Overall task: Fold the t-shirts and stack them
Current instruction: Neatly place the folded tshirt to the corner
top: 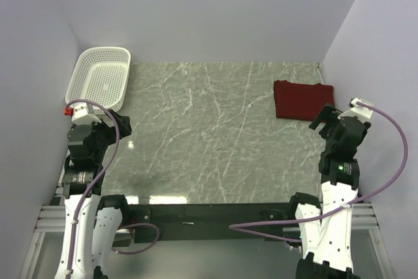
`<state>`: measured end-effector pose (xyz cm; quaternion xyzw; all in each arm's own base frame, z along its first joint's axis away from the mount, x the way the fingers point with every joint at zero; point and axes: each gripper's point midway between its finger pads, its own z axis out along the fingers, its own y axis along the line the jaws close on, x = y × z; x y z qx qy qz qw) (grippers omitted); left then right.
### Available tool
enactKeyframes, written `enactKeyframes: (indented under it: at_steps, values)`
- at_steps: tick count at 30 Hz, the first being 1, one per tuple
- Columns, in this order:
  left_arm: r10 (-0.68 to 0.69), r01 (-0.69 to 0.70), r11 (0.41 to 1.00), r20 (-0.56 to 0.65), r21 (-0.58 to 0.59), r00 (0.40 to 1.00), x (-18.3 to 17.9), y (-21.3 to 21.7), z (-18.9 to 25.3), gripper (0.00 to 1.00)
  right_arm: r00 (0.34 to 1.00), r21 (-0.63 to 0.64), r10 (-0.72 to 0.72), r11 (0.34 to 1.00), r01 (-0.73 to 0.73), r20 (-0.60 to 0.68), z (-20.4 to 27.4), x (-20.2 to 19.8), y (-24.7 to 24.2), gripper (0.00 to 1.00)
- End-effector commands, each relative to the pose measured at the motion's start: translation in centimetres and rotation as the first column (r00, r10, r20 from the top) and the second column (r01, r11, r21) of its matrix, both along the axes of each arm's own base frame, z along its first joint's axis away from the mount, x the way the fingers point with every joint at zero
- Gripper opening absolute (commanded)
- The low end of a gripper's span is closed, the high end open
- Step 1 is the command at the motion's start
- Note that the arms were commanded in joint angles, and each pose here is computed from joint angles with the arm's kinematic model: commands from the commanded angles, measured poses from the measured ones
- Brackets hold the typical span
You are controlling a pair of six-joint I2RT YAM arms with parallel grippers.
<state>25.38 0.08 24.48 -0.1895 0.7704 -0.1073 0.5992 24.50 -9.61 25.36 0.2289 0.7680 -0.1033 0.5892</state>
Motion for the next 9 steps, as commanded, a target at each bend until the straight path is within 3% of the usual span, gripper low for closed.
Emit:
enactKeyframes:
  at_steps: [1,9]
  values:
    - [-0.003,0.002,1.0,0.018,0.025,1.0,0.1,0.1,0.3,0.99,1.0,-0.008,-0.016,1.0,0.016,0.013,0.5,-0.1,-0.3,0.96]
    - [-0.017,0.017,1.0,0.015,0.022,1.0,0.1,-0.3,0.2,0.99,1.0,-0.051,0.019,0.998,-0.02,-0.019,-0.6,0.6,-0.4,0.93]
